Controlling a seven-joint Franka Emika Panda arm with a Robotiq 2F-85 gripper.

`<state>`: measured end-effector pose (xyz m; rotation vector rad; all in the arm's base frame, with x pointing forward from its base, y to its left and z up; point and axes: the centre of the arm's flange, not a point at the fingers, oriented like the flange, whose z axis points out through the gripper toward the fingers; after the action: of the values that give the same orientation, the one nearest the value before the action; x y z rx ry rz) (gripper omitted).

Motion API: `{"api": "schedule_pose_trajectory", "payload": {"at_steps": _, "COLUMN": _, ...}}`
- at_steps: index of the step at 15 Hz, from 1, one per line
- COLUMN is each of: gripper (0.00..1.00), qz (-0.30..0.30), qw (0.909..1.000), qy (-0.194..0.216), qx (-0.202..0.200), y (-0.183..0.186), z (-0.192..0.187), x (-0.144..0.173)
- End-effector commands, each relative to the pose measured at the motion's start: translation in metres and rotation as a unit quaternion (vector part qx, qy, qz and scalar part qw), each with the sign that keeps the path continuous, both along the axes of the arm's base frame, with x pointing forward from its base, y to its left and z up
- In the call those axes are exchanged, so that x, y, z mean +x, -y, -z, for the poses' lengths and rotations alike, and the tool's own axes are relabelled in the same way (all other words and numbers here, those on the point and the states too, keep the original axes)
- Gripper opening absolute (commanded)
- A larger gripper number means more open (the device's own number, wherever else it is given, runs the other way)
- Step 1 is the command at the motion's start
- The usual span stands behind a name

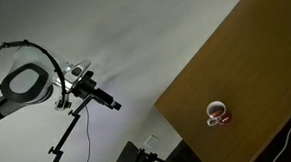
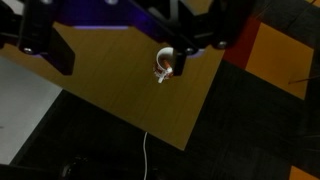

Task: Take the orange marker out of the maroon mug

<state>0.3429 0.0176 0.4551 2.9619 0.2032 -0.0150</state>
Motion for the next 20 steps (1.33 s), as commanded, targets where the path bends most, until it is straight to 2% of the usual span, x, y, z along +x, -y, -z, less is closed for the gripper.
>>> {"api": "schedule_pose_trajectory", "payload": {"at_steps": 1, "gripper": 1.00, "qz": 0.009, "qw": 0.9994, "qy": 0.030, "qx": -0.017, "y": 0.008, "z": -0.014, "x": 0.022}}
{"api": "schedule_pose_trajectory", "payload": {"at_steps": 5, "gripper": 1.00, "qz": 0.005, "qw": 0.9989, "qy": 0.029, "qx": -0.037, "y": 0.026, "z": -0.016, "x": 0.049}}
{"api": "schedule_pose_trajectory", "payload": {"at_steps": 8, "gripper": 1.00, "qz": 0.017, "qw": 0.9994, "qy": 0.026, "qx": -0.016, "y": 0.047, "z": -0.004, "x": 0.069}}
{"api": "schedule_pose_trajectory", "payload": {"at_steps": 15, "gripper": 1.00, "qz": 0.028, "qw": 0.9987, "qy": 0.043, "qx": 0.009, "y": 0.085, "z": 0.059, "x": 0.110}}
{"api": "schedule_pose_trajectory", "payload": {"at_steps": 20, "gripper": 1.00, "qz": 0.024, "qw": 0.9988, "qy": 0.040, "qx": 0.016, "y": 0.092, "z": 0.105, "x": 0.122}}
